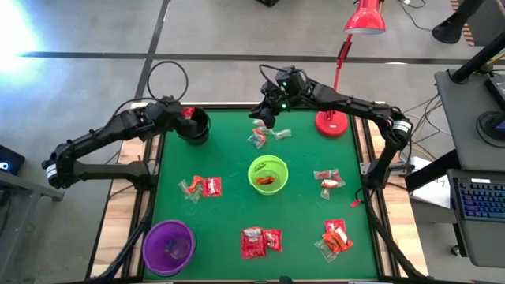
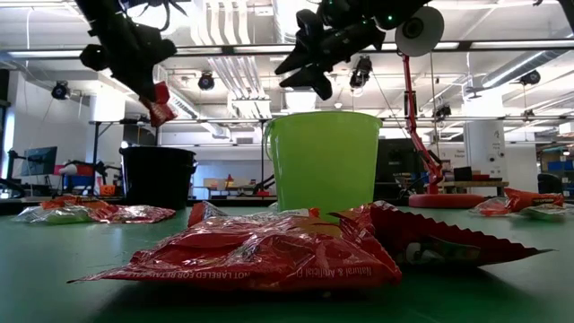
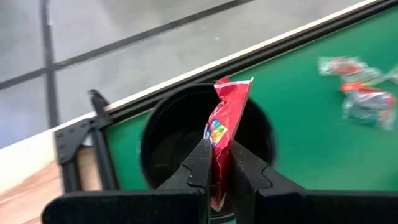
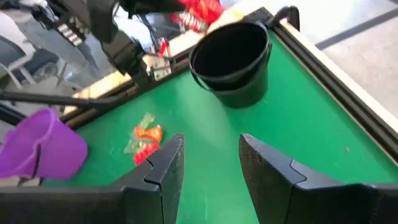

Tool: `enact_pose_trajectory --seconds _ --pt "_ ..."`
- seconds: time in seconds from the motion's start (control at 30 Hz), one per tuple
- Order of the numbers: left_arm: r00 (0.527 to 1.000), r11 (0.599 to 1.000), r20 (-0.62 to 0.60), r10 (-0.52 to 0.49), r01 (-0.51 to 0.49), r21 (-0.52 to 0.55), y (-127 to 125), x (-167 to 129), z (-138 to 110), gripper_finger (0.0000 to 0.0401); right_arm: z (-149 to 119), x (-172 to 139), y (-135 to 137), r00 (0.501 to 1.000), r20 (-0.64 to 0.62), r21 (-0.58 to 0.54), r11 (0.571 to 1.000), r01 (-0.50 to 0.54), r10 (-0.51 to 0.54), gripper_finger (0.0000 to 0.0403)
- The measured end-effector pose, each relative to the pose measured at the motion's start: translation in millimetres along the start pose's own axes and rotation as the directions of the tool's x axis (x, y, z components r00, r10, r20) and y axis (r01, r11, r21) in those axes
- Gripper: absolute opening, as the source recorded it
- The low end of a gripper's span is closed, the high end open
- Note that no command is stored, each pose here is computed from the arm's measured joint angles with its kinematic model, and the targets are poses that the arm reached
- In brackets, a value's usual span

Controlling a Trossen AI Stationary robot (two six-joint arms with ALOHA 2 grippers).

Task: Sort candy
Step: Put the red candy into the black bucket, then put the orange chocolate into the green bucket

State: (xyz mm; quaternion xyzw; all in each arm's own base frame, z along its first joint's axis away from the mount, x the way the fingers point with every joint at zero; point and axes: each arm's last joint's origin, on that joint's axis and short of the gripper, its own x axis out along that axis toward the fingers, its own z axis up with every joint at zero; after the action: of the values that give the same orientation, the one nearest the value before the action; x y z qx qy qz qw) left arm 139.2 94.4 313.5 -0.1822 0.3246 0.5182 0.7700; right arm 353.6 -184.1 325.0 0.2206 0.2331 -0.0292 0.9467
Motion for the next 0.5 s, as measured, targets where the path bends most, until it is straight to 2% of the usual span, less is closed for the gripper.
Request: enact_pose_trajectory --seconds 0.17,0.5 --pt "1.000 1.000 -0.023 0.017 -0.017 0.022 -3.2 6.8 0.2 0.0026 -1.6 -7.3 3.7 1.000 -0.031 -0.015 1.000 0.005 -0.006 0.0146" --pt "0.998 0.997 -0.049 0.030 -0.027 0.071 -7.9 14.6 0.4 0.0092 9.8 -40.3 24.2 1.000 0.031 -0.094 0.996 0.000 0.003 0.0146"
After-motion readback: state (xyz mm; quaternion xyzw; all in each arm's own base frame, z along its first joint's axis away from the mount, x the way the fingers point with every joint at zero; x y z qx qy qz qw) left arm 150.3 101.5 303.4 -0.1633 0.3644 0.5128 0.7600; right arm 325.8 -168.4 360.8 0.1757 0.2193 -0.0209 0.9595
